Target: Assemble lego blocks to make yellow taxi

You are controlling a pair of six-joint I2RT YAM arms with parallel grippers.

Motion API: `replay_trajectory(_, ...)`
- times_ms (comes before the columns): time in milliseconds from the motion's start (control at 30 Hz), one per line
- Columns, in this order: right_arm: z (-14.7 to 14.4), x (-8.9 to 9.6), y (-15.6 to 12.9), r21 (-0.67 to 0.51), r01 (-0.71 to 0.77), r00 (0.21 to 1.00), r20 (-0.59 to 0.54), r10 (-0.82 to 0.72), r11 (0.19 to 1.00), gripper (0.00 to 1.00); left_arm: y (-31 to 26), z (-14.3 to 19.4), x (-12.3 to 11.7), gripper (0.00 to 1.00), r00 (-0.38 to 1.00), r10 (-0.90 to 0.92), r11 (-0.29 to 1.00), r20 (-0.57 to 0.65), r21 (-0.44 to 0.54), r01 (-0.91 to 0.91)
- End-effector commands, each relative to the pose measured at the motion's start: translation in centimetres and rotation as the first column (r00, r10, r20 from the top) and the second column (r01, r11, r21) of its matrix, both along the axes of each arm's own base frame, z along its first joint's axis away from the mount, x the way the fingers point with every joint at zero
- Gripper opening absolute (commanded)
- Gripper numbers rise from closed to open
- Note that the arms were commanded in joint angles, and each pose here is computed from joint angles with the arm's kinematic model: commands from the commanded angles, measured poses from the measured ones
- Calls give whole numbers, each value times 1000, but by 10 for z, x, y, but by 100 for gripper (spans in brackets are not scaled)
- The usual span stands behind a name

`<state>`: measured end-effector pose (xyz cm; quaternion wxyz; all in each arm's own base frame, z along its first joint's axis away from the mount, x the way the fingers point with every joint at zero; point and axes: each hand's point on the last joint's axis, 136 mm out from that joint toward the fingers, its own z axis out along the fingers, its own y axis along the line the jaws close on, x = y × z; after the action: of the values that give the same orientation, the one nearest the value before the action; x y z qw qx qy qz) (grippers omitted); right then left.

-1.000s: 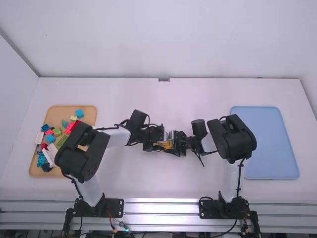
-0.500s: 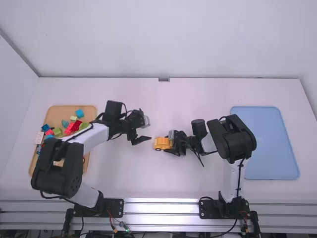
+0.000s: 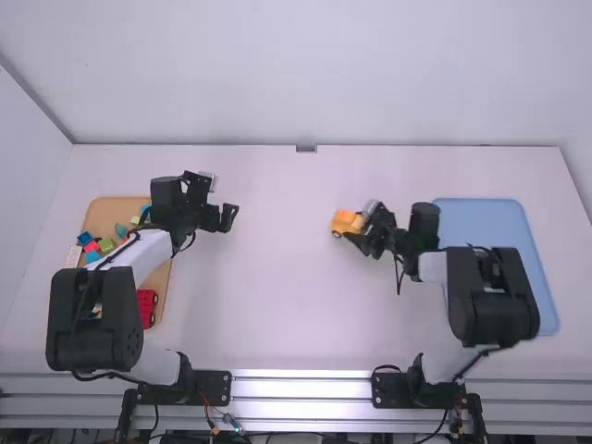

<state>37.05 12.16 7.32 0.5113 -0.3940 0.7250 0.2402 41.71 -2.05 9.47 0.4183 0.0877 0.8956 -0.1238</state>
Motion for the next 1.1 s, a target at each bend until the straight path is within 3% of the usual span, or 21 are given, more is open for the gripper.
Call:
replay_trajectory(0,10,7,-49,-49,194,981,6,-194,980,53,14,0,1,99,989,147,989,-26,-15,-147)
replay_trajectory(100,19,2,-92,-69,318,948,15,-318,945,54,14,3,4,100,989,146,989,-8,-17,-146)
replay_trajectory(233,23,-14,-157,-105,531,846,7,-534,841,54,19,9,9,99,987,156,988,24,-20,-156)
replay_trajectory(333,17,-32,-215,-157,718,688,15,-725,678,53,18,13,12,99,987,154,988,43,-20,-153)
replay_trajectory(467,8,-53,-261,-175,843,518,9,-855,509,54,15,16,14,99,987,147,989,58,-21,-146)
replay_trajectory(600,-7,-61,-281,-187,870,462,-12,-887,456,54,14,18,16,99,984,169,984,56,-57,-166)
replay_trajectory(767,-20,-57,-305,-186,910,378,9,-926,370,57,14,16,14,99,982,185,981,36,-75,-182)
replay_trajectory(967,-38,-51,-310,-165,920,357,-18,-934,355,58,14,12,11,99,983,185,980,17,-73,-184)
replay_trajectory(1067,-44,-53,-308,-174,918,357,-35,-933,357,63,13,11,10,99,983,185,980,10,-73,-183)
